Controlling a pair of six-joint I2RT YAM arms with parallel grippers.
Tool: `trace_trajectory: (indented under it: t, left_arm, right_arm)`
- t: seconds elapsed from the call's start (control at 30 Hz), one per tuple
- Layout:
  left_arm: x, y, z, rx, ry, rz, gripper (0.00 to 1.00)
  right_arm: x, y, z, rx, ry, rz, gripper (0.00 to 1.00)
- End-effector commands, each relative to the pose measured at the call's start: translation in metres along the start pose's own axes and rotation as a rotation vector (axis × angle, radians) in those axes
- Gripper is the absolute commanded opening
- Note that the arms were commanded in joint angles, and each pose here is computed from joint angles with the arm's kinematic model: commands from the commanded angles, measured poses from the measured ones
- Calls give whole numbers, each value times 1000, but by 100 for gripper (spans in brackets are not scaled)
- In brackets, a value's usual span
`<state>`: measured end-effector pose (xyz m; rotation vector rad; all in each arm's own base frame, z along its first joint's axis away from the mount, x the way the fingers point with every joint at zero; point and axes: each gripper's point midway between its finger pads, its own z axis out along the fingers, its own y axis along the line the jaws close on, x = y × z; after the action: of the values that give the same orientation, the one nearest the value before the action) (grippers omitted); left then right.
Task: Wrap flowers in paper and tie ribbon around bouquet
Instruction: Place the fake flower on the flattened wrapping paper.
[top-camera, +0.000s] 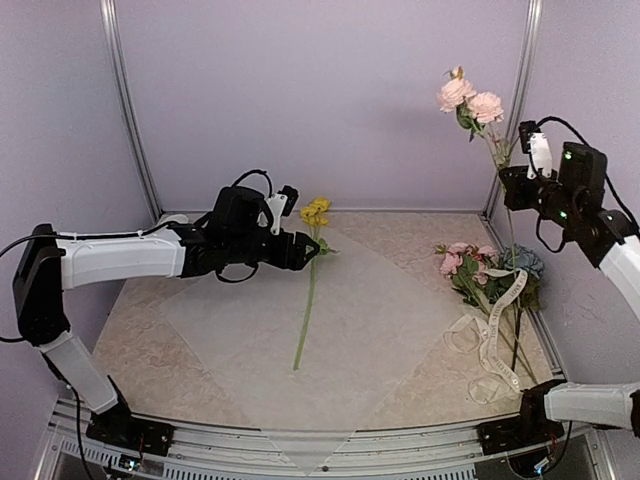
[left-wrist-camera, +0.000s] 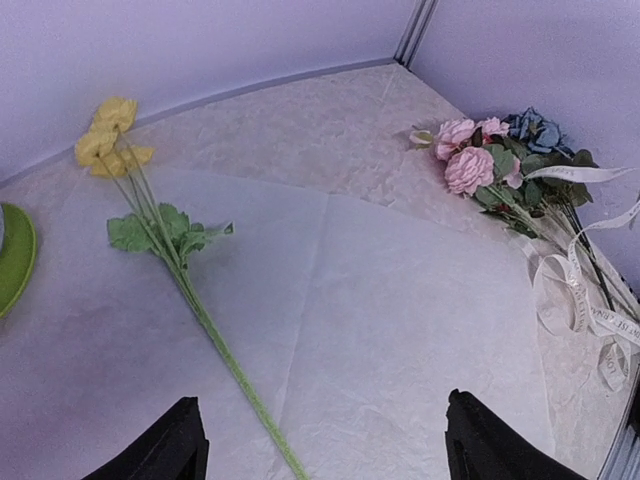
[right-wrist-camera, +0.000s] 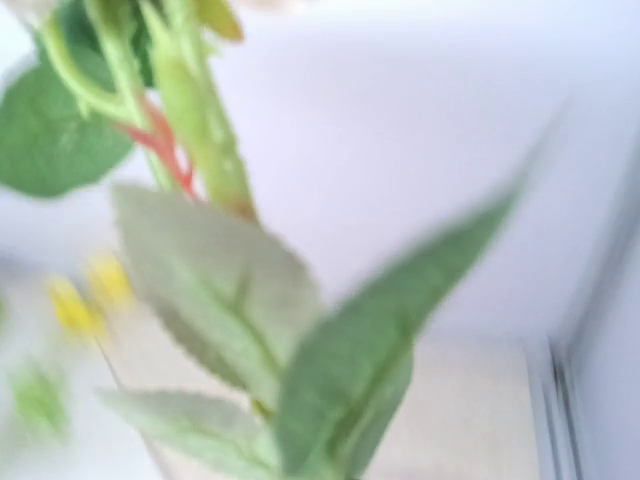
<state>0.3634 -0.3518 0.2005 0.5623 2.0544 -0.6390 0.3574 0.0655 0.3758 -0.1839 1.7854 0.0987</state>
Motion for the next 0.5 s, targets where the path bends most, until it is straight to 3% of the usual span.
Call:
trace_trajectory:
  t: [0.0,0.1,0.17,0.27,0.47]
  left_arm:
    - [-32,-21,-26,20,-135,110,80]
    - [-36,-27,-32,22,-162,138,81]
    - [-38,-28,-35,21,-168,143,81]
    - [-39,-32,-39,38,-178,153,81]
    - [-39,-16,-44,-27,-184,126,85]
  right_arm:
    - [-82,30,-79,-118,-559,-120,0]
    - [-88,29,-119,-101,-754,-136,0]
    - [-88,24,-120,-108,-744,-32,0]
    - [-86,41,-93,-256,-604,114,0]
    - [-48,120,-22,-726,-214,531,0]
